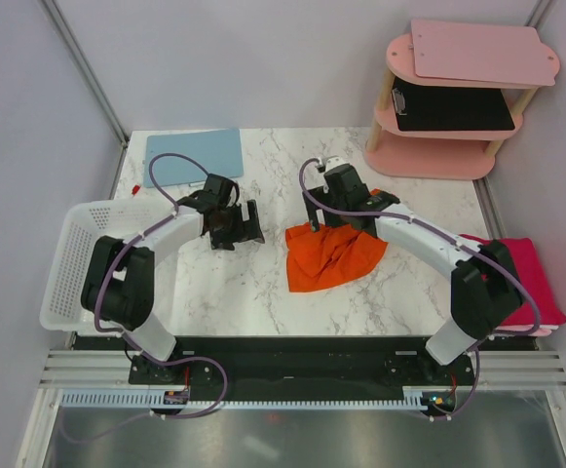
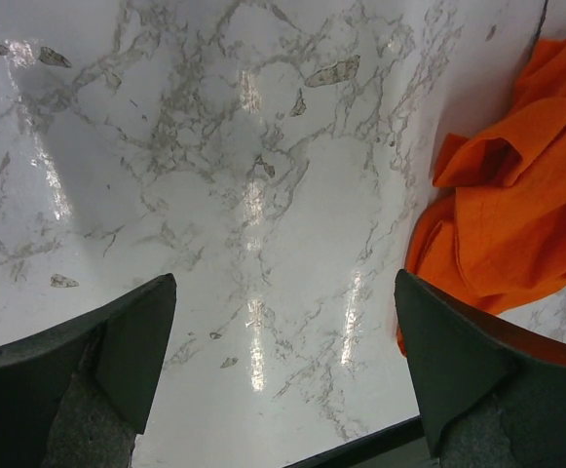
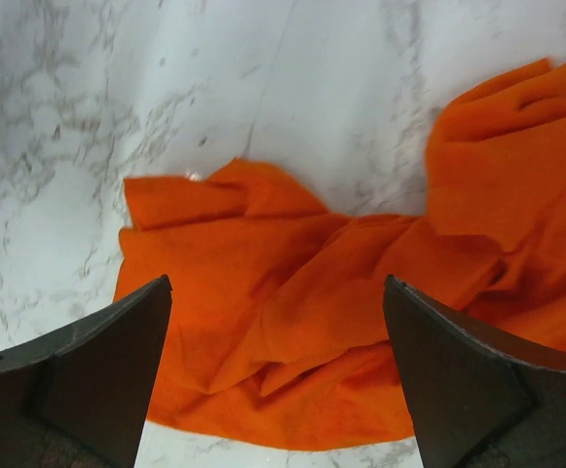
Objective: Fold and stack the t-shirts
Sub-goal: Flatten out the tshirt
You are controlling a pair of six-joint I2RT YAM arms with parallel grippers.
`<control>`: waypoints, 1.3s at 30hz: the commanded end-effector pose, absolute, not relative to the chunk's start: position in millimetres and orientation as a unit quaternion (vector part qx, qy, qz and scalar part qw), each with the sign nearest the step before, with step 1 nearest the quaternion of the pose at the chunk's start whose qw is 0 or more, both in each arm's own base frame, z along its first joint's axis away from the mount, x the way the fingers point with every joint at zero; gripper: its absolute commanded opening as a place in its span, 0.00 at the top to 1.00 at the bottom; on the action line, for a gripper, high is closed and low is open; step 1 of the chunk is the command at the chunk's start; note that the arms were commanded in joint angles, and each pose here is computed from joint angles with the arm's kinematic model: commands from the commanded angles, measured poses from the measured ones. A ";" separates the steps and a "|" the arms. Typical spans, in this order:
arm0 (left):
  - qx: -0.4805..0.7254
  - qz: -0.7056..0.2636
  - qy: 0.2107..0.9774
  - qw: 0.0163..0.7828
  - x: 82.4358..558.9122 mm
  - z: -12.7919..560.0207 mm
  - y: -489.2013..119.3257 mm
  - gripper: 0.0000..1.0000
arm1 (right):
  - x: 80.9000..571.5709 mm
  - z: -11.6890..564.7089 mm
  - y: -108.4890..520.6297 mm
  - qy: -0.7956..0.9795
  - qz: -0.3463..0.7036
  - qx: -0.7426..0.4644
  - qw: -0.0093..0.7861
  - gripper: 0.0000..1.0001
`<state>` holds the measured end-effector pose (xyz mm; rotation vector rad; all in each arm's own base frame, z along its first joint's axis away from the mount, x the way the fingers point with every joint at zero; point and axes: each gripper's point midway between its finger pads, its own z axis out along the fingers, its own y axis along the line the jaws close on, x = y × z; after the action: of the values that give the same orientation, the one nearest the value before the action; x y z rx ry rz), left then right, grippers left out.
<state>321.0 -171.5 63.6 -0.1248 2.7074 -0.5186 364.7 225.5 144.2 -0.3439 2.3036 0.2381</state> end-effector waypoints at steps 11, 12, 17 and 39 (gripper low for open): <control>-0.064 -0.179 0.963 0.190 334.9 53.0 -172.7 0.00 | 308.0 97.5 304.7 0.911 0.147 -0.249 0.295 0.07; -0.063 -0.178 0.963 0.191 335.0 52.9 -172.4 0.00 | 307.6 94.0 307.2 0.912 0.145 -0.249 0.292 0.08; -0.061 -0.175 0.964 0.189 331.5 50.9 -170.4 0.00 | 307.0 66.7 317.2 0.918 0.133 -0.250 0.279 0.13; -0.056 -0.160 0.967 0.191 329.3 47.5 -164.5 0.00 | 329.0 42.7 304.5 0.923 0.061 -0.219 0.310 0.55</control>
<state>323.1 -167.2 44.3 -0.1577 2.7487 -0.4707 318.0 296.8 37.4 -0.6111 2.4794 0.1686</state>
